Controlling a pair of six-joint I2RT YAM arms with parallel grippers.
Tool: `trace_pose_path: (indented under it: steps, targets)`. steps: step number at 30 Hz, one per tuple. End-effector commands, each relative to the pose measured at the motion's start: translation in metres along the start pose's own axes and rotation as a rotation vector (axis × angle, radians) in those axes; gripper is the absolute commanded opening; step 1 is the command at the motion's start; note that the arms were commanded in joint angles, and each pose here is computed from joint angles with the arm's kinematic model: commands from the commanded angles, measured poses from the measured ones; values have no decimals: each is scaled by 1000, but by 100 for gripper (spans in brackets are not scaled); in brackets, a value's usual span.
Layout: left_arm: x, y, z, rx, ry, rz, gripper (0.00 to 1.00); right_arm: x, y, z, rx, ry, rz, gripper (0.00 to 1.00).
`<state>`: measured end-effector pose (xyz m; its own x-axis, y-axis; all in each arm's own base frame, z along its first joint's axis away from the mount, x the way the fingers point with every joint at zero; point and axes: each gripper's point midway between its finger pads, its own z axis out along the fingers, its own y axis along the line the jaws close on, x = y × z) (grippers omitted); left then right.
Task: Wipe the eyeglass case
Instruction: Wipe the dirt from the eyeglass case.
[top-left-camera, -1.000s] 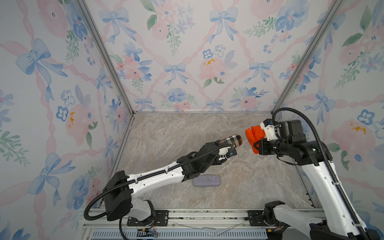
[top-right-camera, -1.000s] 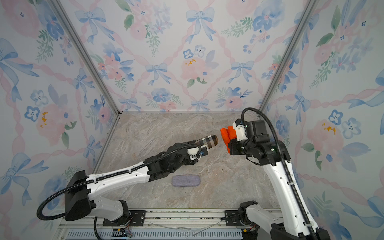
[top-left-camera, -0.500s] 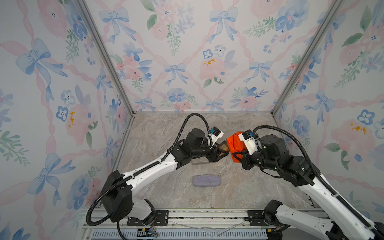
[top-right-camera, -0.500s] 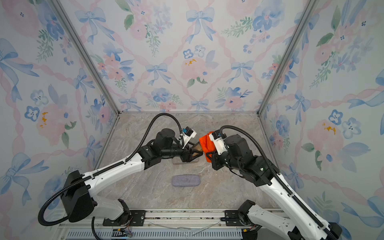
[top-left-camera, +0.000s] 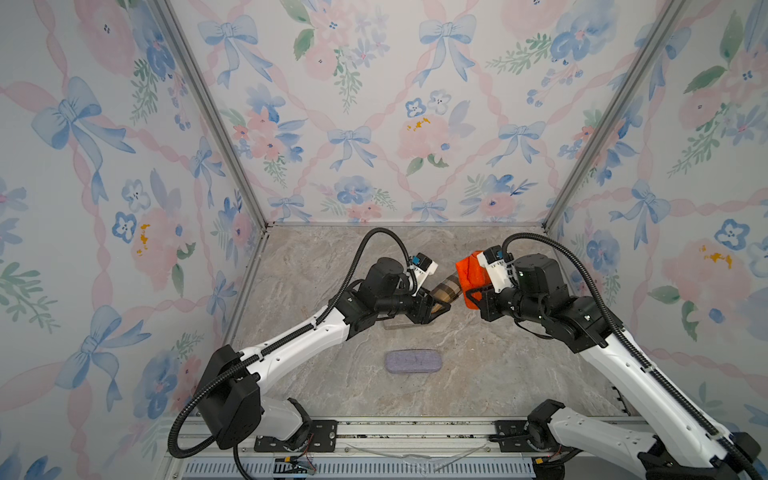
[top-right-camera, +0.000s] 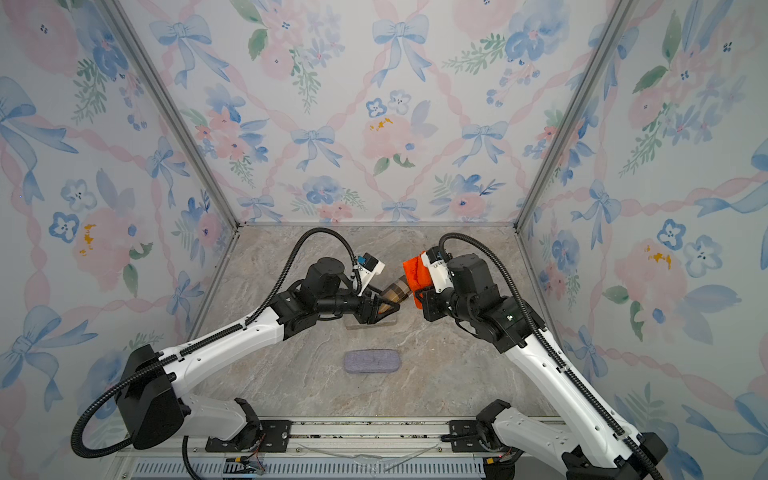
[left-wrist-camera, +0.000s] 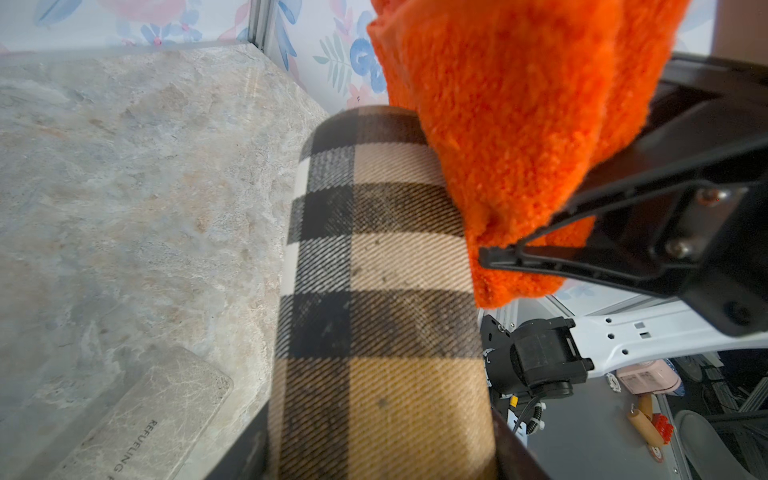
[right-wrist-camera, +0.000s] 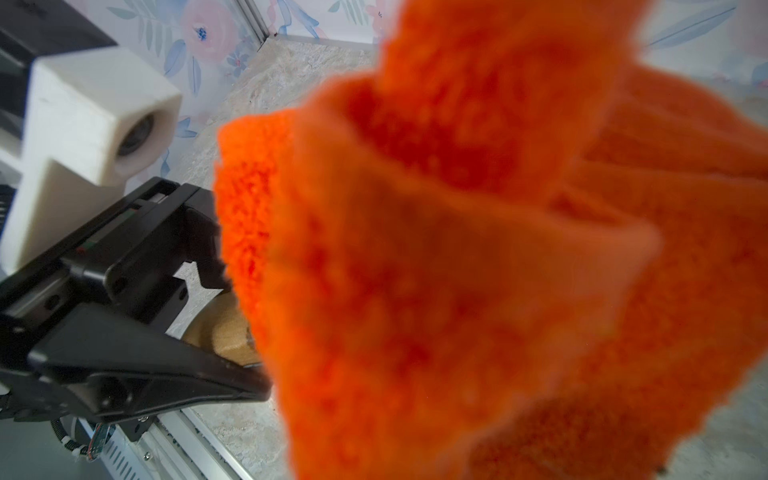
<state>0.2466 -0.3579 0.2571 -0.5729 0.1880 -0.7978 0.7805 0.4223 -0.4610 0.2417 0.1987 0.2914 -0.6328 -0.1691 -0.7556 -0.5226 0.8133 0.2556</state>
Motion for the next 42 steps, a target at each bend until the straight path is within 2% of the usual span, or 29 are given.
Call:
trace_pose_path:
  steps: [1, 3, 5, 8, 11, 13, 16, 19, 24, 29, 31, 34, 38, 42]
  targets:
    - [-26, -54, -17, 209, -83, 117, 24, 0, 51, 15, -171, -4, -37, 0]
    - [-25, -53, -16, 209, -79, 117, 24, 6, 48, 19, -136, 26, -73, 0]
    - [-24, -54, -17, 214, -80, 120, 24, 14, 22, 26, -41, 57, -79, 0]
    - [-24, -53, -19, 206, -80, 124, 24, 23, -1, 31, -43, 105, 27, 0]
    - [-24, -53, -22, 202, -86, 128, 24, 19, 24, 28, -136, 70, 20, 0]
    - [-25, -55, -22, 211, -86, 128, 24, 17, 34, 27, -145, 66, -12, 0]
    - [-24, -57, -23, 218, -84, 120, 24, 15, -6, 27, 0, 89, 37, 0]
    - [-24, -58, -24, 221, -91, 122, 24, 11, -30, 26, 15, 81, 110, 0]
    - [-25, -57, -24, 216, -95, 121, 24, 15, -19, 31, 19, 97, 61, 0]
    - [-25, -54, -19, 213, -87, 114, 24, 18, 39, 33, -157, 57, -3, 0]
    - [-24, -54, -17, 218, -77, 117, 24, 17, 40, 30, -162, 50, -17, 0]
    - [-22, -54, -18, 214, -62, 128, 24, 12, 0, 25, -39, 49, 20, 0]
    - [-16, -54, -26, 197, -39, 143, 24, 5, -67, 12, 91, 33, 185, 0]
    - [-4, -45, -35, 144, 3, 142, 24, -6, -69, -2, 12, -8, 261, 0]
